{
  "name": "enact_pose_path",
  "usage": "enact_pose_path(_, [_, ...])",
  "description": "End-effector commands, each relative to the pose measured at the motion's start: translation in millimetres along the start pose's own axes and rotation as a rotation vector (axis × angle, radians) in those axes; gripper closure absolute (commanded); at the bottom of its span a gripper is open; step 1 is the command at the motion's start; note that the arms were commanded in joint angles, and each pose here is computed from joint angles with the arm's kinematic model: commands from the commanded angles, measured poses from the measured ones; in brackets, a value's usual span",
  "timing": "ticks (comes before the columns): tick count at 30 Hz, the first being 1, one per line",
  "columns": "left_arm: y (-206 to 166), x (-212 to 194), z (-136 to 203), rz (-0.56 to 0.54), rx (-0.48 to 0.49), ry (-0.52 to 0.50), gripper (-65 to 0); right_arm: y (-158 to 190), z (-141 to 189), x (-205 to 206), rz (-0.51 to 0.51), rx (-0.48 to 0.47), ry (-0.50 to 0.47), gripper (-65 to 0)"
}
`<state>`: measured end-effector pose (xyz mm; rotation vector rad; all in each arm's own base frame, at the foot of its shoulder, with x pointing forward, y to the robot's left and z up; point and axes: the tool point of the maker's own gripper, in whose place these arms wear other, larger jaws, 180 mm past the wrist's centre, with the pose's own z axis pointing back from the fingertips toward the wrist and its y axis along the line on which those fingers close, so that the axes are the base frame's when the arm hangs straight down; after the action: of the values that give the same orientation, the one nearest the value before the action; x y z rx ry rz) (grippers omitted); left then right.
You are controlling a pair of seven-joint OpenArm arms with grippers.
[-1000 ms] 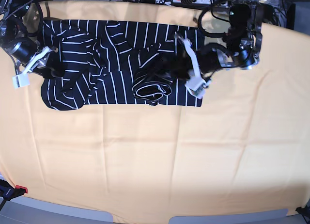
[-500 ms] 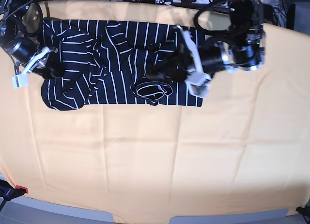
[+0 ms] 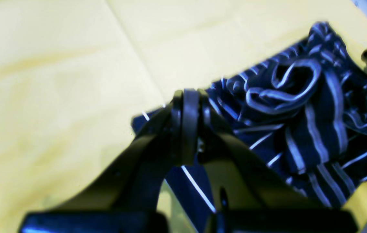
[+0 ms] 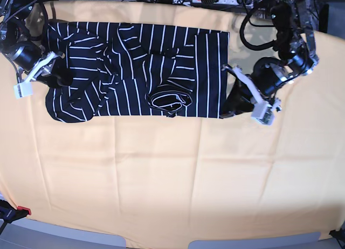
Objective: Fold the T-shirt properly
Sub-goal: 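Grasp the folded layer with the left gripper and push it toward the right gripper, then flatten the folded layer with the left gripper, then release and withdraw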
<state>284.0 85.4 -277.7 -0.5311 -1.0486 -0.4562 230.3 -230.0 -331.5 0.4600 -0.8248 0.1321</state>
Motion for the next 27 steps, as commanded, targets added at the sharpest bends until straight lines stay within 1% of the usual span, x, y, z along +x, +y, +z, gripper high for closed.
enact_pose_path(1, [-2.5, 10.9, -3.7, -0.012, -0.017, -0.047, 0.0, 1.0, 4.6, 14.7, 0.031, 0.007, -0.043, -27.9])
enact_pose_path(5, [-10.6, -5.2, -28.7, -0.016, -0.066, 0.010, 0.0, 1.0, 4.6, 14.8, 0.031, 0.007, -0.043, -27.8])
enact_pose_path(7, [-21.5, -7.4, -37.8, -0.033, -0.122, 0.022, 0.0, 1.0, 4.6, 14.8, 0.031, 0.007, -0.043, -27.9])
enact_pose_path(10, [-59.5, -9.0, -41.1, -0.042, -0.290, 0.021, 0.0, 1.0, 4.6, 14.7, 0.031, 0.007, -0.043, -27.8])
enact_pose_path(13, [-100.7, -21.5, -36.9, -0.033, -0.471, 0.079, 0.0, 0.9, 4.6, 15.0, 0.032, 0.007, -0.043, -27.9])
enact_pose_path(15, [-121.6, -26.7, -33.3, -0.004, -0.560, 0.109, 0.0, 0.9, 4.7, 14.8, 0.031, 0.007, -0.043, -27.9])
enact_pose_path(18, [-146.3, -22.0, -26.5, 0.052, -0.673, 0.092, 0.0, 1.0, 4.6, 15.0, 0.031, 0.007, -0.044, -27.8])
enact_pose_path(20, [-153.0, -14.7, -23.9, 0.083, -0.710, 0.062, 0.0, 1.0, 4.6, 14.8, 0.031, 0.007, -0.043, -27.9])
enact_pose_path(22, [-154.5, -6.4, -23.3, 0.102, -0.724, 0.029, 0.0, 1.0, 4.6, 14.6, 0.031, 0.007, -0.042, -27.8])
enact_pose_path(27, [-152.3, 7.4, -26.2, 0.100, -0.719, -0.026, 0.0, 1.0, 4.6, 14.6, 0.031, 0.007, -0.042, -27.8])
